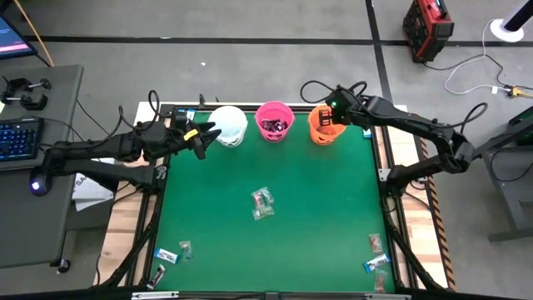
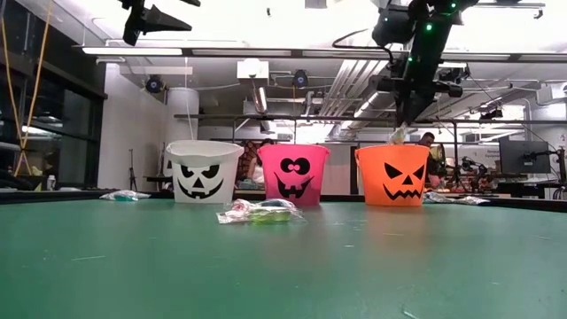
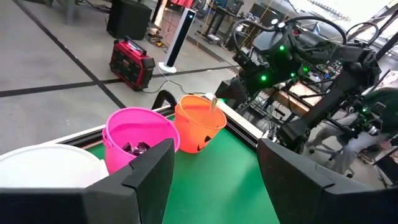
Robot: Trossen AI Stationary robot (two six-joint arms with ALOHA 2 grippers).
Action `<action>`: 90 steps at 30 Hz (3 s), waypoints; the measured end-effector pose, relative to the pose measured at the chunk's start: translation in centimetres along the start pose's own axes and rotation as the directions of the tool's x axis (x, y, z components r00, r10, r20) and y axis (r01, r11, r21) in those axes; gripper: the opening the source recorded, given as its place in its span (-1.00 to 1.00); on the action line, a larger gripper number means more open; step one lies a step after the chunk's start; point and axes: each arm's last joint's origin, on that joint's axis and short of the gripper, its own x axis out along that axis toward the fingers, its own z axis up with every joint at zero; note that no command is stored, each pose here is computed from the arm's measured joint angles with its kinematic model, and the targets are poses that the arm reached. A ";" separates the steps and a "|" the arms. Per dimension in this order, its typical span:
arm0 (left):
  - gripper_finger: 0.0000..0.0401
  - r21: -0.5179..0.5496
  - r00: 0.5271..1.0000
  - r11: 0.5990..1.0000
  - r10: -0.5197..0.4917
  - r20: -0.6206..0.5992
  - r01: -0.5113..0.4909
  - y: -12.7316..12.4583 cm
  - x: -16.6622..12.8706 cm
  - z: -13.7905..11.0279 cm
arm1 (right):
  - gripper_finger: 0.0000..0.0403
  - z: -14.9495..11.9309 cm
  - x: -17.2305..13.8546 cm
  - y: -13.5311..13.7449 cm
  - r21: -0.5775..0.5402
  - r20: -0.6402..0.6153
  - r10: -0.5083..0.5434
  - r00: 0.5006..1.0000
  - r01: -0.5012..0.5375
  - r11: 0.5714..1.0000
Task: Sort candy by brand, put in halloween buckets
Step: Put the green gummy into the orange bucket, then put the orange gummy into the orange bucket
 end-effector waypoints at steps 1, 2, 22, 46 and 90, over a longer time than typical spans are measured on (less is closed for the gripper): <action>0.10 0.000 1.000 1.000 0.000 0.000 0.000 0.0 0.0 0.0 | -0.64 0.0 0.0 0.0 0.000 -0.001 0.002 1.000 -0.002 1.000; 0.10 0.000 1.000 1.000 0.000 0.000 0.000 0.0 0.0 0.0 | -0.55 0.0 0.0 0.0 0.002 0.000 0.002 1.000 -0.002 1.000; 0.10 0.112 0.912 0.969 -0.163 -0.377 0.220 -2.9 4.2 -4.5 | 0.21 -3.7 -3.8 4.7 -0.214 -0.208 0.440 0.874 -0.479 0.851; 0.10 0.602 0.601 0.162 0.060 -0.797 0.782 -4.6 14.9 -21.6 | 0.21 -6.2 -5.2 5.6 -0.214 -0.185 0.372 0.910 -0.407 0.888; -1.00 0.480 0.950 0.834 -0.153 -0.273 0.272 -2.3 23.5 -5.8 | 0.21 -0.3 -13.1 4.7 -0.023 0.476 0.693 0.541 -0.781 0.624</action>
